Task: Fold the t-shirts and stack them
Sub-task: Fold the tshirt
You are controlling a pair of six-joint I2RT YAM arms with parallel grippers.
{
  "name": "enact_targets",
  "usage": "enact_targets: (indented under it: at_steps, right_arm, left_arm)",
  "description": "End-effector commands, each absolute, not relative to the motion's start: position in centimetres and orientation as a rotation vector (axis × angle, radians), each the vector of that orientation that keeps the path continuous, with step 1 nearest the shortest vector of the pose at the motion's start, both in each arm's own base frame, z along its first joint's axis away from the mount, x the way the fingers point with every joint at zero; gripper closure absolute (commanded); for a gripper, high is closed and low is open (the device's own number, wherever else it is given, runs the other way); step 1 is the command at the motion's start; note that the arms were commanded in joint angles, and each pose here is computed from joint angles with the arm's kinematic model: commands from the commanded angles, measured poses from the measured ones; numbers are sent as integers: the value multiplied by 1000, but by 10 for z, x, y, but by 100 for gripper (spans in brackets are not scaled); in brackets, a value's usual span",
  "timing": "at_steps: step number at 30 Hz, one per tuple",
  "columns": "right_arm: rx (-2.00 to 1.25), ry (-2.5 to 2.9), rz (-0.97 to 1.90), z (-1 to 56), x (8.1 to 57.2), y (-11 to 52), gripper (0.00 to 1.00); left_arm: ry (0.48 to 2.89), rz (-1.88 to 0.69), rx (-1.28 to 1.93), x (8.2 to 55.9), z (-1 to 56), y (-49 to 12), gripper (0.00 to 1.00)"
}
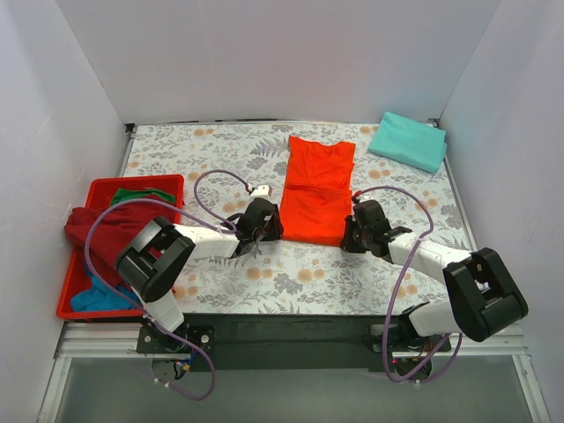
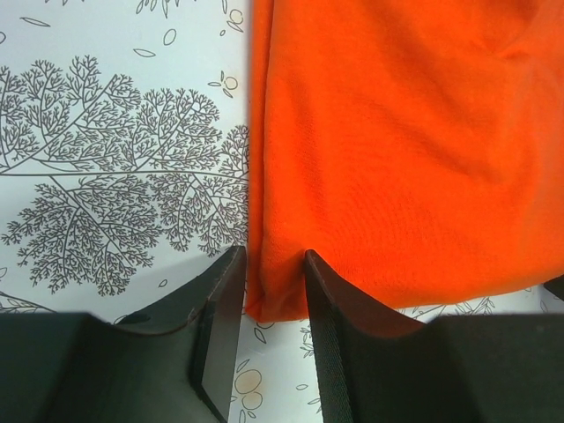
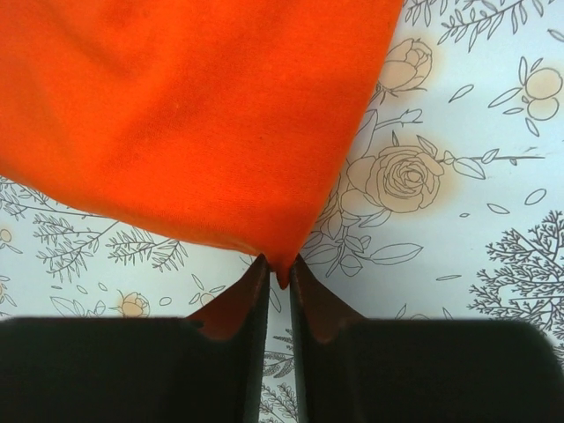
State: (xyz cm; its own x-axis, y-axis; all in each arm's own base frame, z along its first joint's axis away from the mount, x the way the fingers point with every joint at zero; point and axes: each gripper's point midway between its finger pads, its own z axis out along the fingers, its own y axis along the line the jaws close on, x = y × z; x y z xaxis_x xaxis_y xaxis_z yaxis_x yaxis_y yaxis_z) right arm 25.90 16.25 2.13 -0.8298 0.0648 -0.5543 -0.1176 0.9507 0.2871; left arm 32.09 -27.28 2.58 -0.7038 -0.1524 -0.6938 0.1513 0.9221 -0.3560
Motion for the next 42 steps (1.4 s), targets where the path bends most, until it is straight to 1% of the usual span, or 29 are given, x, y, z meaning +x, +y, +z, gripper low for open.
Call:
enact_targets:
  at_steps: [1, 12, 19, 26, 34, 35, 38, 40, 41, 42]
  right_arm:
    - [-39, 2553, 377, 15, 247, 154, 83]
    - [-37, 2562, 370, 12, 246, 153, 84]
    - [-39, 2563, 370, 12, 247, 155, 85]
    - [-41, 2572, 363, 9, 247, 154, 84]
    - [-41, 2567, 365, 11, 249, 155, 84]
    - [-42, 2566, 365, 11, 250, 155, 85]
    - [-44, 2564, 365, 12, 250, 155, 85]
    - [-48, 2562, 365, 12, 250, 155, 85]
    - [-49, 2560, 370, 13, 250, 156, 85]
    - [-49, 2554, 373, 15, 250, 156, 87]
  left_arm:
    - [2397, -412, 5, 303, 5, -254, 68]
    - [2428, -410, -9, 291, 1, -248, 73]
    - [2444, -414, -11, 282, 0, -243, 73]
    - [2461, -473, 32, 277, -4, -255, 72]
    - [2488, -465, 50, 270, -12, -256, 75]
    - [2490, -465, 51, 270, -13, -256, 76]
    - [2506, -465, 61, 267, -18, -257, 86]
    - [2513, -473, 67, 266, -20, -260, 97]
    - [2523, -472, 70, 264, -23, -260, 100]
    - [2521, -473, 71, 264, -23, -260, 100]
